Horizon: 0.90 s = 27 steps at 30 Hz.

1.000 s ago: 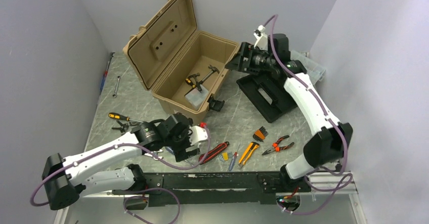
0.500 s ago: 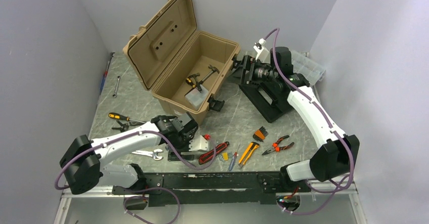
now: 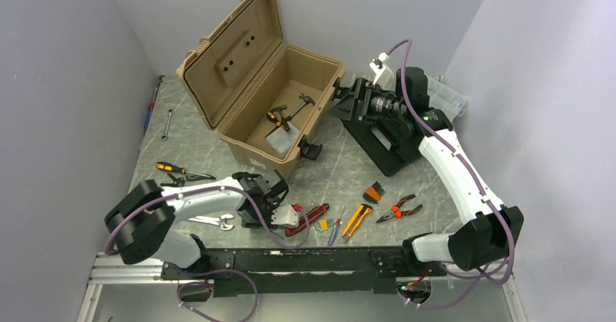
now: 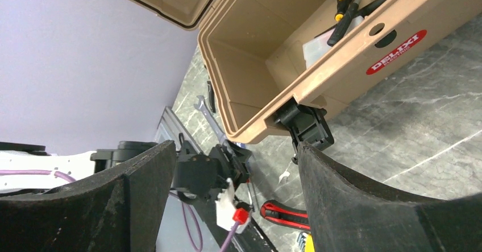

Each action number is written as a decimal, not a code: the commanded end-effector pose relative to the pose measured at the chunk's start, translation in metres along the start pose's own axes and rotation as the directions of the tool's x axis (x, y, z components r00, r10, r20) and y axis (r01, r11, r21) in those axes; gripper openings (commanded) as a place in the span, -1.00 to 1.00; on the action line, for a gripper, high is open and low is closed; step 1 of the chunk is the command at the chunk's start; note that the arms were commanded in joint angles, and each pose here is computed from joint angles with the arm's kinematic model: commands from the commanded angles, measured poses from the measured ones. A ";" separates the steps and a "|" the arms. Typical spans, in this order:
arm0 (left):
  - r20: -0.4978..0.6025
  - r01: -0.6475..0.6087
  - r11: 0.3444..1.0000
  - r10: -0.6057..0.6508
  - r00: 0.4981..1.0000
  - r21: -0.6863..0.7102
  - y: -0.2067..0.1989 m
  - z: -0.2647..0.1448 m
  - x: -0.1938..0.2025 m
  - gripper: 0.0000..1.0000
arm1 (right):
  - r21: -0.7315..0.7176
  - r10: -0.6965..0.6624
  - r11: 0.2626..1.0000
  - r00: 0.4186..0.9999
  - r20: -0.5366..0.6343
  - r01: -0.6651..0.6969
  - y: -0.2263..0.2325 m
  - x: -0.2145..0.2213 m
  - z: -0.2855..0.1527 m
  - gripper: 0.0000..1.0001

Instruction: Pack the tool kit

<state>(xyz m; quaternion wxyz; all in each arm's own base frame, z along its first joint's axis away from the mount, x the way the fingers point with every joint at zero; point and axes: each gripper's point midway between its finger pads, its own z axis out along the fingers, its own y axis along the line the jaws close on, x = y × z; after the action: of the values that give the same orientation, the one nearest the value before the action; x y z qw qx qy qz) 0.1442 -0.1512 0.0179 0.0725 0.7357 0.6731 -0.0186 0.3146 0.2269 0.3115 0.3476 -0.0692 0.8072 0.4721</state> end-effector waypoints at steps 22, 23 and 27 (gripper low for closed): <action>0.550 -0.040 0.996 0.075 0.832 -0.075 -0.011 -0.115 -0.095 -1.00 | -0.030 0.026 0.999 0.998 0.057 -0.024 -0.003 0.000 -0.013 0.56; 0.585 0.002 0.995 0.059 0.809 -0.103 -0.006 -0.125 -0.099 -1.00 | -0.024 0.026 0.999 0.998 0.066 -0.024 -0.003 -0.001 -0.014 0.55; 0.710 0.328 0.918 -0.076 0.700 -0.225 0.041 -0.170 -0.110 -1.00 | 0.017 0.024 1.000 0.994 0.102 -0.026 -0.007 -0.004 -0.020 0.55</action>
<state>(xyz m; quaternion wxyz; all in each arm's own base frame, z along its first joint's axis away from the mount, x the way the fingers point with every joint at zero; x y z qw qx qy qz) 0.1282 -0.2182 0.1444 0.3114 0.6915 0.6282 -0.1737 0.3113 0.2143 0.2918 0.3349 -0.0337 0.8121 0.4767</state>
